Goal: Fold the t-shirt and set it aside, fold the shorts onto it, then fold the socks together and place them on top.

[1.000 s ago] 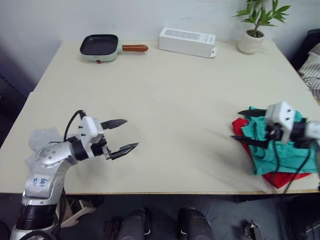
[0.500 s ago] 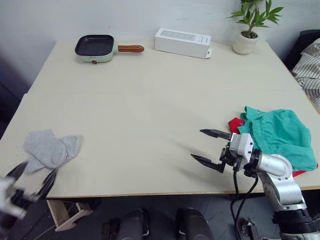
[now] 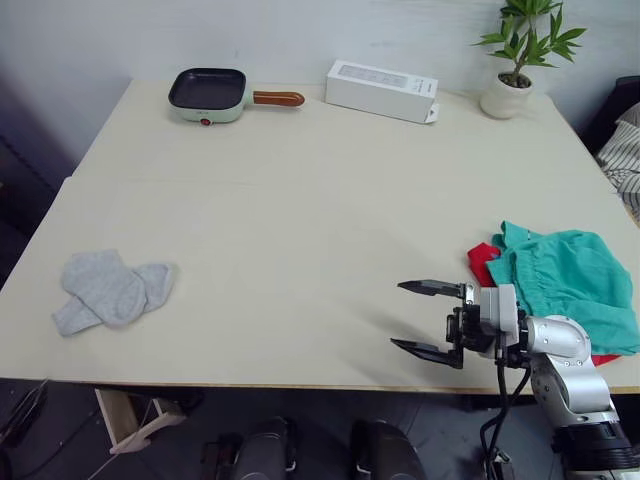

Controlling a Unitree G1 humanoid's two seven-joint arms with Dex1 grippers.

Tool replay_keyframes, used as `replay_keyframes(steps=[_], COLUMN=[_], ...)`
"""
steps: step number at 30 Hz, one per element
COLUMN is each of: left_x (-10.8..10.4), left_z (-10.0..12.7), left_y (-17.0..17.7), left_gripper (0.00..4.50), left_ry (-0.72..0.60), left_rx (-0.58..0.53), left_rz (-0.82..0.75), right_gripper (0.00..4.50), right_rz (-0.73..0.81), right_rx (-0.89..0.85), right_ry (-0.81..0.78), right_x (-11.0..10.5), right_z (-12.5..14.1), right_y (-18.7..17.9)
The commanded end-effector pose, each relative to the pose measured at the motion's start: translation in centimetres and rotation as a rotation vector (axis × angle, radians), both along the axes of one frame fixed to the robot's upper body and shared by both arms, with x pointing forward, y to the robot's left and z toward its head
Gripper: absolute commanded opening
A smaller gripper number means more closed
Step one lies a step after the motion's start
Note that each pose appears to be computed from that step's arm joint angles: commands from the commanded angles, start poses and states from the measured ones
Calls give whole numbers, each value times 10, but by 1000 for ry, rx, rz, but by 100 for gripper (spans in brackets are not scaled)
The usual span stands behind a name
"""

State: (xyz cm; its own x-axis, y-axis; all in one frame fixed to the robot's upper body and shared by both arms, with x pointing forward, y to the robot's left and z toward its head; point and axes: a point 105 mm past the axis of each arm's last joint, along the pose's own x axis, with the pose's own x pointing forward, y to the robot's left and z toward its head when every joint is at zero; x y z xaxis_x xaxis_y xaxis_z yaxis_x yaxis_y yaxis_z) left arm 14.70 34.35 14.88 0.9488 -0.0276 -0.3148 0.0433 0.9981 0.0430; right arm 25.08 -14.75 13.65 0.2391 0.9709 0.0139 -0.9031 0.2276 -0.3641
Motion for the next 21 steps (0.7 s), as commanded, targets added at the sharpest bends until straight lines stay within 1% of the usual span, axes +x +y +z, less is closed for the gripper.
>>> replay_keyframes(steps=[1, 3, 4, 7, 10, 12, 14, 17, 21], left_x=[21, 53, 65, 90, 107, 117, 124, 131, 134], left_z=[-2, 8, 9, 7, 4, -13, -22, -29, -40], left_y=[-17, -36, -41, -47, -55, -57, -56, -56, -59], left_gripper=[450, 450, 450, 450, 450, 450, 450, 388, 262], left_ry=[79, 52, 63, 76, 74, 138, 174, 198, 236], left_rx=[-49, -30, -6, 39, 25, 43, 66, 75, 65], left_rz=[17, -37, -42, -7, -9, -8, 1, 3, -17], right_gripper=[446, 446, 446, 446, 446, 446, 446, 450, 450], right_rz=[-15, -27, -37, -52, -63, -68, -74, -89, -98], right_rx=[-20, -36, -36, -35, -33, -33, -33, -33, -34], right_ry=[-56, -77, -86, -107, -116, -119, -121, -121, -119], right_x=[3, 9, 13, 19, 21, 21, 21, 21, 21], right_z=[5, 4, 5, 8, 9, 8, 8, 9, 8], right_y=[-6, -8, -9, -10, -9, -8, -7, -9, -10])
